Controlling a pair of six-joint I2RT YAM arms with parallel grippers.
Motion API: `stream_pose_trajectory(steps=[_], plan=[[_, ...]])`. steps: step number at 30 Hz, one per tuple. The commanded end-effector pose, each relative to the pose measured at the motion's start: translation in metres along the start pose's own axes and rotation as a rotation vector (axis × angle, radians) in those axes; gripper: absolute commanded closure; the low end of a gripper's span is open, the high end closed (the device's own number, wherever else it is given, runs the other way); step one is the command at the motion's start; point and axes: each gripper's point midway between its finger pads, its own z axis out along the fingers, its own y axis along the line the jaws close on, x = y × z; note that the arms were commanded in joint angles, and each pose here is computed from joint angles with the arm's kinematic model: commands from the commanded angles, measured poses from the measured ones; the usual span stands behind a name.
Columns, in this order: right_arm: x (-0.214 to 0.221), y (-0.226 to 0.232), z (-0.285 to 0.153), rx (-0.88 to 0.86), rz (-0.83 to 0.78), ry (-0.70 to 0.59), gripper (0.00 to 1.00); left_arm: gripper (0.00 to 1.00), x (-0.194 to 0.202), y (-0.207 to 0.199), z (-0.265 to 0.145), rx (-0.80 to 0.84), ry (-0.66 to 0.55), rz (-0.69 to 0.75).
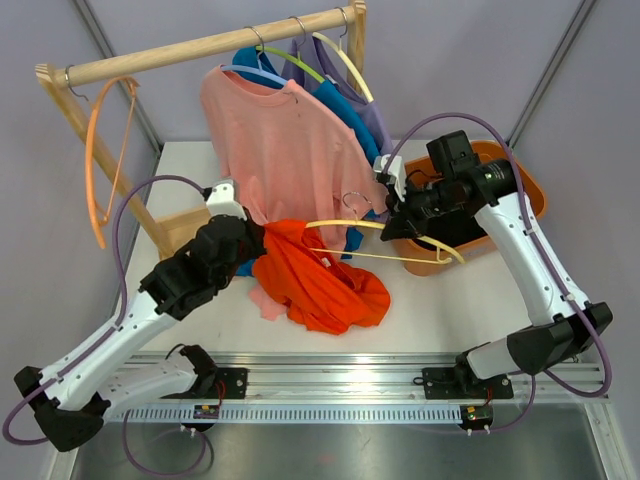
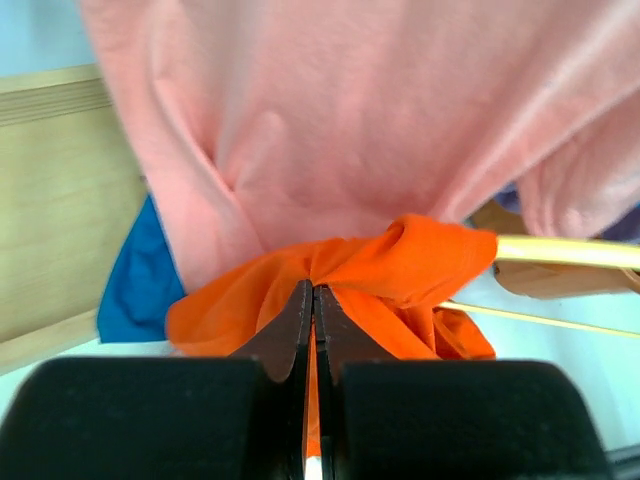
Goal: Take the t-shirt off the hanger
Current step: Remove the tshirt from the hanger, then pass the hanger from the right arm to the left
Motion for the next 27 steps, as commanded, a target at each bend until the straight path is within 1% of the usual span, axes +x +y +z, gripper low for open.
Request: stream_pose_trajectory(steps=[1,3,5,7,9,13,16,17,22,25,26,27], plan=[[0.002,0.015,-0.022,-0.011,-0.147,-0.002,1.00,1.00,-0.010,0.033,-0.002,-0.124,-0.037,-0.058],[0.009,0.019,-0.024,-0.026,-0.219,0.017,1.00,1.00,-0.012,0.039,-0.004,-0.125,-0.034,-0.088],[0.023,0.023,-0.025,-0.028,-0.232,0.048,1.00,1.00,-0.014,0.046,-0.003,-0.140,-0.034,-0.105],[0.030,0.019,-0.030,0.007,-0.238,0.055,1.00,1.00,-0.009,0.048,-0.002,-0.144,-0.003,-0.100],[0.025,0.011,-0.042,0.049,-0.217,0.016,1.00,1.00,-0.002,0.044,-0.001,-0.113,0.028,-0.088],[-0.003,0.007,-0.071,0.127,-0.249,-0.082,1.00,1.00,0.022,0.034,0.002,-0.039,0.105,-0.067],[-0.019,0.020,-0.081,0.113,-0.276,-0.139,1.00,1.00,0.031,0.024,0.003,0.030,0.134,-0.062],[-0.022,0.026,-0.081,0.090,-0.276,-0.161,1.00,1.00,0.035,0.016,0.004,0.080,0.146,-0.053],[-0.031,0.041,-0.086,0.051,-0.290,-0.202,1.00,1.00,0.045,0.007,0.005,0.147,0.179,-0.030],[-0.031,0.036,-0.082,0.053,-0.261,-0.208,1.00,1.00,0.050,-0.015,0.000,0.293,0.187,-0.011],[-0.029,0.033,-0.080,0.057,-0.244,-0.203,1.00,1.00,0.046,-0.034,-0.009,0.419,0.172,0.003],[-0.028,0.028,-0.077,0.061,-0.235,-0.199,1.00,0.98,0.051,-0.040,-0.013,0.469,0.177,0.010]])
